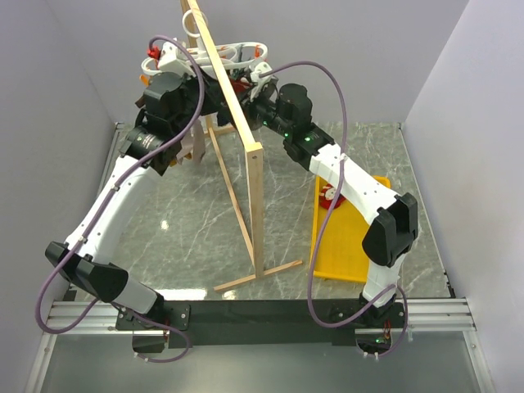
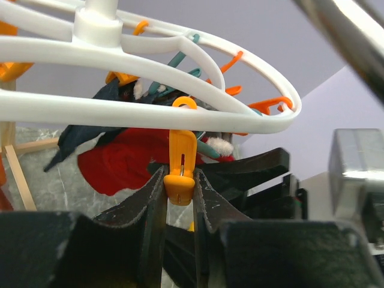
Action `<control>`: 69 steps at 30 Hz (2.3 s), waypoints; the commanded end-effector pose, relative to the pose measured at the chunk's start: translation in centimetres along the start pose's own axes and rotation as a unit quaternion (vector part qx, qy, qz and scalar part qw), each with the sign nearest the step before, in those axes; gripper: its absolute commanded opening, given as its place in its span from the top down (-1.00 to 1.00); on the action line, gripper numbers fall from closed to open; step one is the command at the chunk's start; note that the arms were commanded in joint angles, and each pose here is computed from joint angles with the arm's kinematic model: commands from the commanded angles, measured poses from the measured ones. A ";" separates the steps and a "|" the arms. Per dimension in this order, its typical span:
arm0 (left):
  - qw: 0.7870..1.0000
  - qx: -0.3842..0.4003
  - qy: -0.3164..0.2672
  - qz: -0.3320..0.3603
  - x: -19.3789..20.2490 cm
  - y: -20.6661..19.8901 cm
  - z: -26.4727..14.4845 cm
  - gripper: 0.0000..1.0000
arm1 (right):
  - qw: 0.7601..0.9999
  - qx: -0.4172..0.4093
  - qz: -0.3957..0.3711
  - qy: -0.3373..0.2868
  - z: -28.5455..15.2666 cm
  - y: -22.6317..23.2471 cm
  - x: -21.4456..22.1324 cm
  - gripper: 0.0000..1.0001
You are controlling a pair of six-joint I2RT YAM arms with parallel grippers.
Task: Clip the socks to the hanger
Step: Open the clamp at the hanger.
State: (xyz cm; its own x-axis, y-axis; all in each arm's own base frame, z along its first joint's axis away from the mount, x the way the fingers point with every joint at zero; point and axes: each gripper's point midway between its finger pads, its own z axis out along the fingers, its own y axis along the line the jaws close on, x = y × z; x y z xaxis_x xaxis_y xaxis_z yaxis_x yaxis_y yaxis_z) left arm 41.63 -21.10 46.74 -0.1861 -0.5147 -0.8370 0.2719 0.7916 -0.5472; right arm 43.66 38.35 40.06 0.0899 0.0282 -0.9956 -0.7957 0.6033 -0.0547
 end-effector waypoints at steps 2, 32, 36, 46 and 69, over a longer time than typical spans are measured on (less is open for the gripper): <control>0.999 0.034 -0.024 -0.021 -2.6 -1.0 -1.9 0.66 | 0.997 0.006 -0.027 -0.068 -1.0 -0.4 -5.4 -0.18; 0.997 0.064 0.006 -0.037 -1.4 -0.4 -1.5 0.67 | 0.988 -0.053 0.017 -0.146 -1.3 1.2 -8.2 0.13; 0.997 0.059 0.005 -0.039 -1.3 -0.1 -1.4 0.67 | 0.987 -0.057 0.019 -0.149 -1.5 1.4 -8.4 0.40; 0.997 0.055 0.011 -0.044 -0.6 0.3 -1.1 0.67 | 0.986 -0.060 0.013 -0.152 -2.0 1.6 -8.7 0.32; 0.996 0.074 -0.030 -0.038 -2.5 -0.4 -3.0 -0.05 | 0.987 -0.091 0.008 -0.136 -1.6 2.4 -8.5 0.92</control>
State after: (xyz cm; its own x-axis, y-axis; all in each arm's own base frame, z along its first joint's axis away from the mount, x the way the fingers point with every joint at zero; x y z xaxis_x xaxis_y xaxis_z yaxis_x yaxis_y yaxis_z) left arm 40.92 -19.92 45.42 -0.2435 -0.5544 -0.7958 0.3284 0.7249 -0.6055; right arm 41.18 39.26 44.02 0.1362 0.2144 -0.9672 -0.8887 0.4579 -0.0236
